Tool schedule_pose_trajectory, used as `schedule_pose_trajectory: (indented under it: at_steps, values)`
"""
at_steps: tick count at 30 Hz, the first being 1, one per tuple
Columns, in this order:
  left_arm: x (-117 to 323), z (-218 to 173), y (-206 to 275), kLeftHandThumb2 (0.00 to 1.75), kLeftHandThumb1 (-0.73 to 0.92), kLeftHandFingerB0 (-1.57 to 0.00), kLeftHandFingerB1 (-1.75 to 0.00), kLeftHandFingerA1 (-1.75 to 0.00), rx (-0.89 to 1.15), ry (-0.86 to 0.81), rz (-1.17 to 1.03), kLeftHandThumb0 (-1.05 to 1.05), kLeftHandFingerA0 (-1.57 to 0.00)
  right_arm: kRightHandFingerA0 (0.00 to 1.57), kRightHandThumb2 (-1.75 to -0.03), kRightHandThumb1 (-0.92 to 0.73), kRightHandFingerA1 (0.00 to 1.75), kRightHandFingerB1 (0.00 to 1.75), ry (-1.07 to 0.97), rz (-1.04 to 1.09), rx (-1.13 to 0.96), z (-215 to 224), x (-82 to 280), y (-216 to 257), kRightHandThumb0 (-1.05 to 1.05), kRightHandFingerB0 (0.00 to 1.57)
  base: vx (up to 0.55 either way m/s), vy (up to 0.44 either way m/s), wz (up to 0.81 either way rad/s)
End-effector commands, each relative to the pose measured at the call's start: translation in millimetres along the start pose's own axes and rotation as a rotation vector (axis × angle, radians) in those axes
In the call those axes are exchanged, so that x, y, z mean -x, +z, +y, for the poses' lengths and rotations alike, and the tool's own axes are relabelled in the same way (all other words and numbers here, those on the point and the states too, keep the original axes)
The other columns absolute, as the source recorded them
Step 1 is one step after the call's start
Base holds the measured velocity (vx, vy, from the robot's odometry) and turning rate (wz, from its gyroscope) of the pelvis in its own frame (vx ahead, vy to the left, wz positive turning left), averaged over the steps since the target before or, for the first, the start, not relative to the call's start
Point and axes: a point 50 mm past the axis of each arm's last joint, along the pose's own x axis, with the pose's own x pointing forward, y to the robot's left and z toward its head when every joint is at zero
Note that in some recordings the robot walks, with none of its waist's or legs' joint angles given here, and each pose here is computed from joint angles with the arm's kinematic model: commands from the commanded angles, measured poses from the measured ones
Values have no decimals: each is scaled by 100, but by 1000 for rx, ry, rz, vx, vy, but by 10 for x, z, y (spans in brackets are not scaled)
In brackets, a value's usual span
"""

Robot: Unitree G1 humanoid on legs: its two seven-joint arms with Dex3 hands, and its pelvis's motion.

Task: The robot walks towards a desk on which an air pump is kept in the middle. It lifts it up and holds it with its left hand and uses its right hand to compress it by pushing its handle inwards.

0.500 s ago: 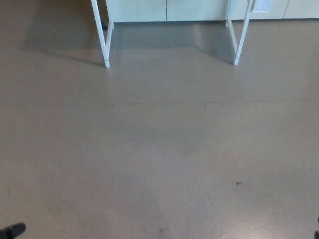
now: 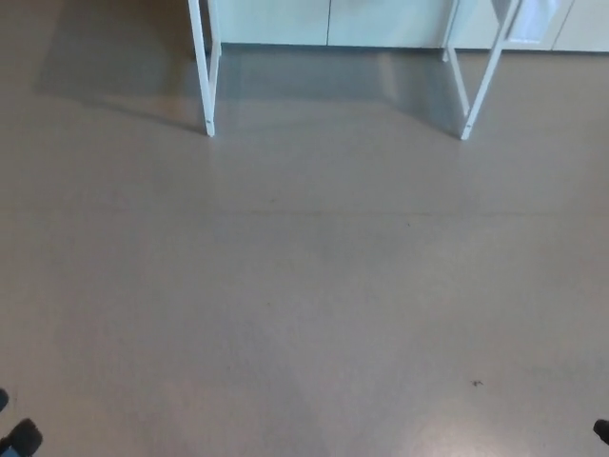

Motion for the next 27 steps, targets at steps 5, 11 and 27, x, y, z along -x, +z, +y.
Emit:
schedule_pose_trajectory:
  at_steps: [5,11,27]
  values:
    - [65,76,-114,102,51,-32,-61,-62,79,-20,31,-2,-31,67,-58,-64,50,43,0,-20,-21,-134,92,-71,-21,54,351,-159,21]
    - [121,140,-201,102,49,-35,-62,-63,51,-19,45,-4,-34,66,-59,-64,52,43,-7,1,-22,-184,152,-166,-21,51,360,-161,18]
    - [184,187,-279,104,52,-34,-61,-62,8,-8,71,-4,-33,64,-59,-66,49,43,0,25,2,-234,233,-287,-22,53,397,93,-17]
